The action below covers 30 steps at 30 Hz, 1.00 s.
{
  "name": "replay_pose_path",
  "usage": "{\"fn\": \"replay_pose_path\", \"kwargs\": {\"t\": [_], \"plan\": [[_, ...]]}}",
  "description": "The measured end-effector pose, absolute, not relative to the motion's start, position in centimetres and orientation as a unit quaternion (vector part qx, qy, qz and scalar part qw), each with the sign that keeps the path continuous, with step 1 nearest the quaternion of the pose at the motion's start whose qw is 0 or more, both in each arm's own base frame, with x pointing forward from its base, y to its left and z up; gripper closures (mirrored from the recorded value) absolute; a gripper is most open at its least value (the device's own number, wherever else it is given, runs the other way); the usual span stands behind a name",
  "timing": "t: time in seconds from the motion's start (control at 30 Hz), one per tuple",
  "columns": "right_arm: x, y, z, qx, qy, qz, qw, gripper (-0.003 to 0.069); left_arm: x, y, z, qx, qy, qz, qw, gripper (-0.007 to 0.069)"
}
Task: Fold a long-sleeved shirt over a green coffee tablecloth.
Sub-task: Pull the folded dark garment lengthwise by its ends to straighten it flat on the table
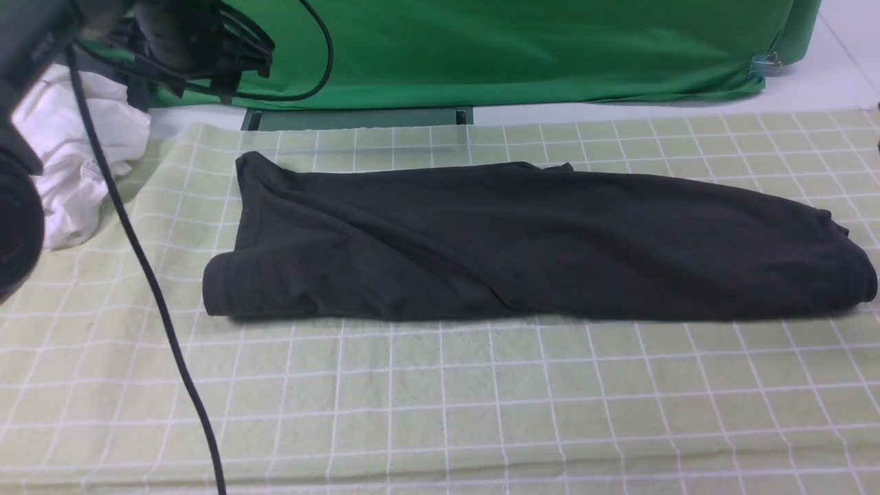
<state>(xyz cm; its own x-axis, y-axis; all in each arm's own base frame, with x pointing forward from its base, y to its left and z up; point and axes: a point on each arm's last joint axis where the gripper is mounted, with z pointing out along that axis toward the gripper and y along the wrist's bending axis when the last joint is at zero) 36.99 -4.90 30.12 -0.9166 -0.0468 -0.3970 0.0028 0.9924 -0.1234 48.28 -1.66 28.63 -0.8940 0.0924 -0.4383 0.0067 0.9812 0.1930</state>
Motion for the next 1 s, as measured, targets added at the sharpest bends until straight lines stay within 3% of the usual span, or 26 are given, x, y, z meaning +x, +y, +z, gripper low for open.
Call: {"fn": "replay_pose_path", "kwargs": {"t": [0.13,0.23,0.37,0.63,0.83,1.0], "plan": [[37.6,-5.2,28.2,-0.007,0.984,-0.054,0.171,0.0069,47.0,-2.4,29.3,0.047,0.976,0.049,0.208,0.0506],[38.4,-5.1,25.8,0.0,0.991,-0.034,0.133,0.0069,45.6,-3.0,28.5,0.054,0.982,0.014,0.179,0.0598],[39.5,-4.8,22.6,0.009,0.995,-0.002,0.101,0.0069,43.0,-3.4,26.4,0.055,0.989,-0.007,0.136,0.0621],[40.8,-4.7,17.7,0.016,0.998,0.014,0.061,0.0069,38.9,-5.5,20.5,0.081,0.992,-0.014,0.095,0.0623],[41.1,-4.6,16.1,0.022,0.998,0.025,0.047,0.0069,37.0,-5.2,17.0,0.07,0.995,-0.005,0.066,0.0623],[41.1,-4.6,15.7,0.015,0.999,0.028,0.044,0.0081,36.2,-4.9,16.4,0.061,0.995,0.008,0.075,0.0623]]}}
